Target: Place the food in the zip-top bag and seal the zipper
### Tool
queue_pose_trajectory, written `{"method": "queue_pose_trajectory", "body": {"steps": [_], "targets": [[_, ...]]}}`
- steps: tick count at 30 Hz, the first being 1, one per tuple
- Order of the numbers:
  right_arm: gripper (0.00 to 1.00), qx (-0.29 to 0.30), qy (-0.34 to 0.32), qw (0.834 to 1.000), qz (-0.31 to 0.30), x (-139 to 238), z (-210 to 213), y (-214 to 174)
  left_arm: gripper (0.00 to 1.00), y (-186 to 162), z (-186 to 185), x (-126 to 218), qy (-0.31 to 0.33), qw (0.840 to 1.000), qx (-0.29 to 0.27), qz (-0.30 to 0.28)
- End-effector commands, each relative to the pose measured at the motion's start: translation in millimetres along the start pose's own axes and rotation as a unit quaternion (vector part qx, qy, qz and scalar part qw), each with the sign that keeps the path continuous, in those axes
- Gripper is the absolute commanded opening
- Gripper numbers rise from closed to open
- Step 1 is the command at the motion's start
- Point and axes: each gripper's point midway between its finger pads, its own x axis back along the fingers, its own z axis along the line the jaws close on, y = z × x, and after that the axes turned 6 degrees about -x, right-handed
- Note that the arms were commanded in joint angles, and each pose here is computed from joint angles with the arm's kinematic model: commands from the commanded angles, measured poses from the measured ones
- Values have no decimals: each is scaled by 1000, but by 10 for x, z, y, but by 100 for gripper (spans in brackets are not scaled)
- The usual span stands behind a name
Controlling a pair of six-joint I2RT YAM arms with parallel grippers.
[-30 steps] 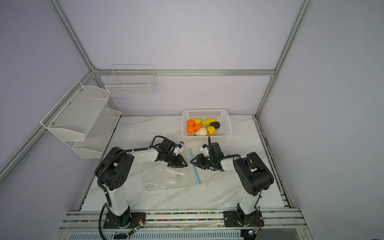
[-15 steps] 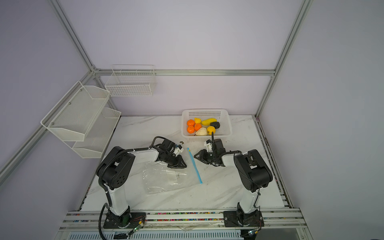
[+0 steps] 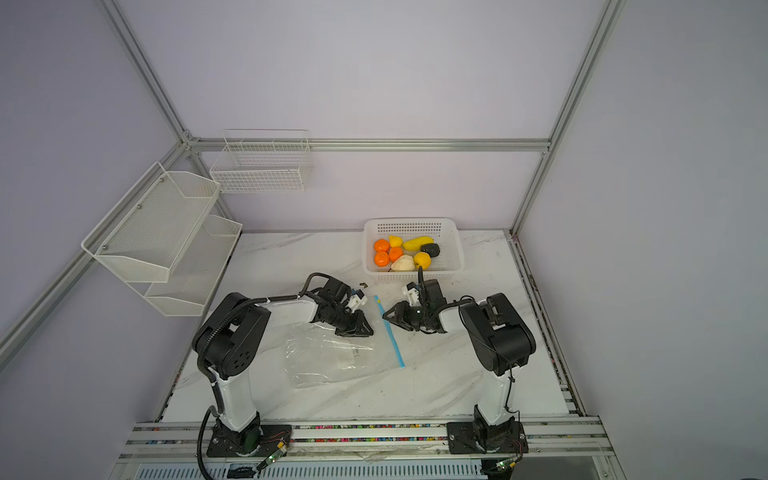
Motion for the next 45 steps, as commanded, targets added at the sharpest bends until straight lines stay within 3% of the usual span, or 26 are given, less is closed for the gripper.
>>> {"method": "queue_pose_trajectory", "body": {"steps": [1,30,45], "targets": [[42,-24,-9,999,23,-74,-97,-113,20,-98,204,-74,33,999,20,20],[35,-16,14,999,24,176,210,-224,21,-108,190,-80,32,999,17,20],[27,-32,14,998,58,160,82,-614,21,-109,192,-84,34,999,18,21]]}}
